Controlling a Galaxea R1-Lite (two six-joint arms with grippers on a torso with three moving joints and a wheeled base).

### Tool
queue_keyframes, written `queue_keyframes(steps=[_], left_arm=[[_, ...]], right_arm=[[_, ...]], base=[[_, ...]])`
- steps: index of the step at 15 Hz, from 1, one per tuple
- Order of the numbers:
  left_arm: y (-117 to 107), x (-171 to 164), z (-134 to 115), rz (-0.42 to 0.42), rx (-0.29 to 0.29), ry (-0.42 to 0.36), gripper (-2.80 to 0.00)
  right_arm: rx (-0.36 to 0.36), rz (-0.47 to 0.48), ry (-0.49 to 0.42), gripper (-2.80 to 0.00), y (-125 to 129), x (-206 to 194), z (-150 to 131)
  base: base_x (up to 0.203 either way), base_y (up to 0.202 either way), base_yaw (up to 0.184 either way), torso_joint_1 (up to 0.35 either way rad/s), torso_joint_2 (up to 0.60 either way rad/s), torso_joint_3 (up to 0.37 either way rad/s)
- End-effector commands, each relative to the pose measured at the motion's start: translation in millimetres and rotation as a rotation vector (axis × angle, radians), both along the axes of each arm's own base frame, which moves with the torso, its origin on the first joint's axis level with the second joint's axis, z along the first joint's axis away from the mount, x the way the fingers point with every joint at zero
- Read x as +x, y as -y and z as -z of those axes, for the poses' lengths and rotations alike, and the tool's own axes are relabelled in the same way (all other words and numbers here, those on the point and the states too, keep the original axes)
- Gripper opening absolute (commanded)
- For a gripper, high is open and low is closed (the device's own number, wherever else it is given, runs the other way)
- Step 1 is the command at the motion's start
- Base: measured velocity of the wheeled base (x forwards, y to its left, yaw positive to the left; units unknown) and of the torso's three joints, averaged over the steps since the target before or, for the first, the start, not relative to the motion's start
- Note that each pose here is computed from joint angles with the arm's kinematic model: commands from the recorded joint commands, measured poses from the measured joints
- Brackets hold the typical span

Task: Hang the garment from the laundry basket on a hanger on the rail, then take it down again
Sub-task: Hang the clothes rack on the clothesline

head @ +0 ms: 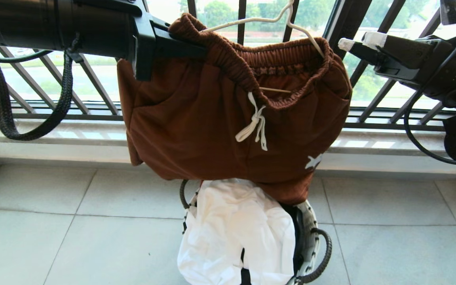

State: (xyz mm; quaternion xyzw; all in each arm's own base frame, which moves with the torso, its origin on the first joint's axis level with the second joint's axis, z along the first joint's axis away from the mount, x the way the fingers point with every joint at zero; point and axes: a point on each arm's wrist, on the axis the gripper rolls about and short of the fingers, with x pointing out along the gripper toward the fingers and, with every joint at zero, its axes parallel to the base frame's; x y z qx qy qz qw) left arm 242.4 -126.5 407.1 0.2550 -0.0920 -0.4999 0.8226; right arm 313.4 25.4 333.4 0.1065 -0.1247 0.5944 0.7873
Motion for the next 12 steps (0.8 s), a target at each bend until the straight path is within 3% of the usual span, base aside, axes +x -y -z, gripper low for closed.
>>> queue_keyframes(steps=[1, 5, 7, 12], left_arm=[[-5, -9, -6, 0.0, -0.016, 0.004, -2.8], [-17, -23, -10, -0.027, -0.054, -0.039, -2.8], [-24, -26, -9, -0.044, -0.066, -0.065, -2.8], [-33, -47, -11, -0.043, -0.149, -0.123, -2.8]], right_arm=[[0.035, 0.04, 0.009, -2.8, 6, 0, -6], [0.059, 0.046, -0.022, -2.8, 11, -25, -23], [0.06, 0.081, -0.082, -2.8, 20, -38, -31], [0.053, 0.22, -0.246, -2.8, 50, -57, -13]], base=[[0.0, 0.0, 0.0, 0.0, 0.0, 0.0], [0.0, 0.0, 0.0, 0.0, 0.0, 0.0], [0.0, 0.0, 0.0, 0.0, 0.0, 0.0], [0.0, 0.0, 0.0, 0.0, 0.0, 0.0]])
